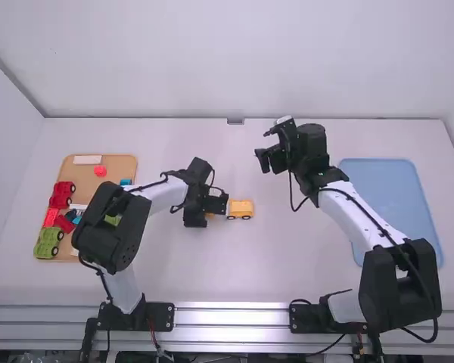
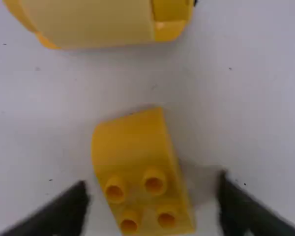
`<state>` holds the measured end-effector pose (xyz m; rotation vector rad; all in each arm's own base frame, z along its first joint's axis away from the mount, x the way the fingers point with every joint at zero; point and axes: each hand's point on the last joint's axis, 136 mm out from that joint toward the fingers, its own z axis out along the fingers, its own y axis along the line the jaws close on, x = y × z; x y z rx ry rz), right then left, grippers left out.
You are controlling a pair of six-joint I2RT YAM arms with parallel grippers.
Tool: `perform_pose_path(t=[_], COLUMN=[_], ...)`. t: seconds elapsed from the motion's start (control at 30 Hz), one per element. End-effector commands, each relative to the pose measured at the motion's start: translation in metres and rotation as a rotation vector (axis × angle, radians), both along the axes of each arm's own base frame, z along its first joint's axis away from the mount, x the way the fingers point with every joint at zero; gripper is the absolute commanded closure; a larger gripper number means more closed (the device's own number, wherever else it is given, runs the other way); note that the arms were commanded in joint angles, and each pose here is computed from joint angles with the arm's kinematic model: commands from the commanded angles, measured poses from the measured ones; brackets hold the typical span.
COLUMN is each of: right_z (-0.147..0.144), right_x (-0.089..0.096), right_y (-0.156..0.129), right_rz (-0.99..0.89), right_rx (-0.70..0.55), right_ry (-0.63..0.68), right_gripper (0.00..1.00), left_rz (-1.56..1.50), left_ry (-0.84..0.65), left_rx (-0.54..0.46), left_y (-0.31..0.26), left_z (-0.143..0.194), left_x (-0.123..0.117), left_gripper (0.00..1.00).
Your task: Assemble lego blocks to make yellow taxi
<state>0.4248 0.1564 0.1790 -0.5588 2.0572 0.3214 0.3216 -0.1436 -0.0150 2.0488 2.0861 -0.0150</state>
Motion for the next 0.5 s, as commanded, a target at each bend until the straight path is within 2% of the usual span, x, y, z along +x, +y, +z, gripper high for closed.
perform_pose_path(t=[0.0, 0.2, 0.33, 0.4, 0.43, 0.47], right_z=[0.017, 0.017, 0.015, 0.013, 0.013, 0.012], right_x=[0.005, 0.006, 0.003, 0.003, 0.003, 0.003], right_y=[-0.002, -0.004, -0.002, -0.002, -0.003, -0.005], right_rz=[-0.006, -0.011, -0.006, -0.001, 0.002, 0.007], right_rx=[0.008, 0.008, 0.005, -0.006, -0.011, -0.028], right_ry=[-0.039, -0.041, -0.029, -0.028, -0.03, -0.033], right_gripper=[0.01, 0.01, 0.01, 0.01, 0.02, 0.01], left_rz=[0.001, -0.139, -0.063, -0.051, -0.052, -0.059], left_ry=[0.041, 0.078, 0.036, 0.052, 0.054, 0.066], left_rx=[-0.008, -0.165, -0.372, -0.51, -0.534, -0.619], left_y=[0.0, -0.018, -0.019, -0.015, -0.014, -0.013], left_z=[-0.003, 0.032, 0.06, 0.073, 0.075, 0.082], left_x=[-0.008, -0.019, 0.0, 0.002, 0.002, -0.001], left_gripper=[0.01, 0.01, 0.01, 0.01, 0.01, 0.01])
